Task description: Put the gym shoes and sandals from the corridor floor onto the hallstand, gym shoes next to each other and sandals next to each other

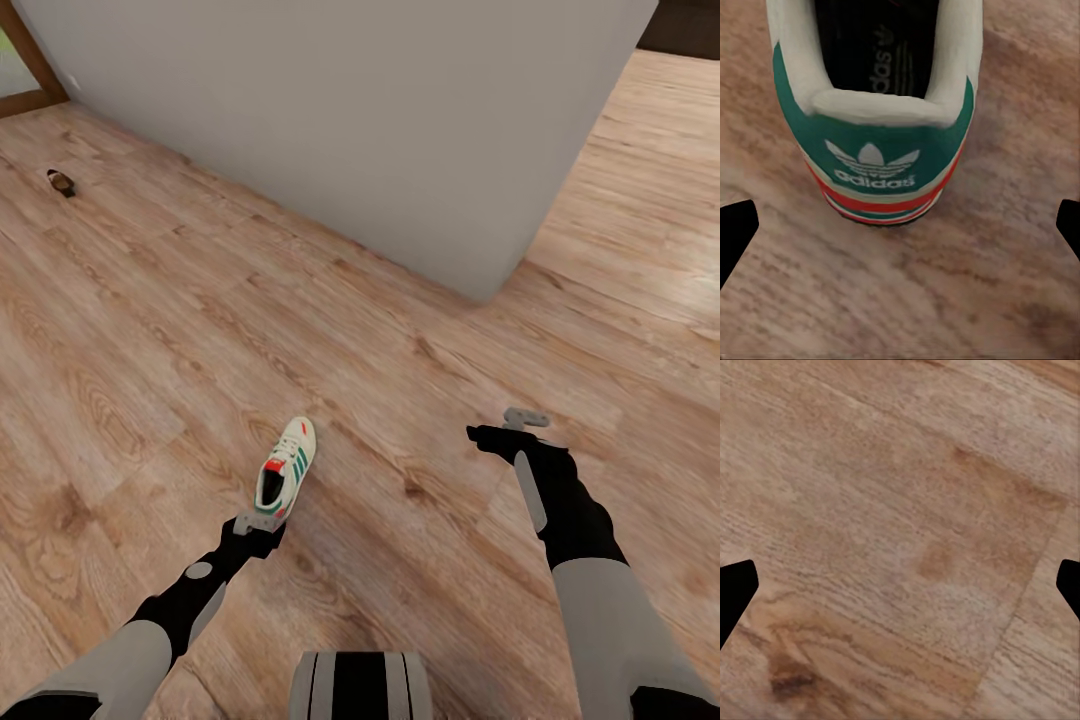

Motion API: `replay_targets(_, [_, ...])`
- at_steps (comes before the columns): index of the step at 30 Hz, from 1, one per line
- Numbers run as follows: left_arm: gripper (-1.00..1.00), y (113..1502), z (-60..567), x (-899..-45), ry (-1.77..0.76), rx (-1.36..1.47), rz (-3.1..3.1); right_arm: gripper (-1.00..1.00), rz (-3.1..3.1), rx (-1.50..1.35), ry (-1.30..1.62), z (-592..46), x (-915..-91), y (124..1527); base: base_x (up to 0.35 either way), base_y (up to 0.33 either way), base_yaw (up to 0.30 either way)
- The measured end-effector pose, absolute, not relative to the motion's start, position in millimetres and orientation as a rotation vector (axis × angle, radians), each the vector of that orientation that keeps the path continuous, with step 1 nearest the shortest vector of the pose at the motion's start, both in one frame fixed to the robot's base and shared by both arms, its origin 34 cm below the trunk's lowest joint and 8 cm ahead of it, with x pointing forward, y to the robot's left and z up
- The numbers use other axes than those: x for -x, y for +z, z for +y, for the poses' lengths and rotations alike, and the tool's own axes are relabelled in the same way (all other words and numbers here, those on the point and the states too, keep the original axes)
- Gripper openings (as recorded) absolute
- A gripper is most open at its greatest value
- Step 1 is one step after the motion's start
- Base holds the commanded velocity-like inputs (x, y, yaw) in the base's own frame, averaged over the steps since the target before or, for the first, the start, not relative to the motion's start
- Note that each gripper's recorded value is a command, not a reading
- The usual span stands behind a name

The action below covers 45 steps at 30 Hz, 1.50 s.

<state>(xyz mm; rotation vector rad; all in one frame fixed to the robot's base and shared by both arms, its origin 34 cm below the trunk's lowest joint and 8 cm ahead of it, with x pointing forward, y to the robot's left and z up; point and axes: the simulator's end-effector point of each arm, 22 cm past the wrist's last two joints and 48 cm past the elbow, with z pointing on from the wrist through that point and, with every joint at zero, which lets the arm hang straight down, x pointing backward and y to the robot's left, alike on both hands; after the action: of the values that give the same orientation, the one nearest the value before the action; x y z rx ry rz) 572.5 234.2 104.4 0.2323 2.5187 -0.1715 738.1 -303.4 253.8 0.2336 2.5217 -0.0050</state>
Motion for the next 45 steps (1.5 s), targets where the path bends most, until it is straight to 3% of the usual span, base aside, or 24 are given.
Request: replay_targets(45, [1.0, 82, 234, -554, -0.178, -0.229, 2.563, 1.0, 2.568, -0.234, -0.01, -303, -726, 224, 0.018, 0.0, 0.028])
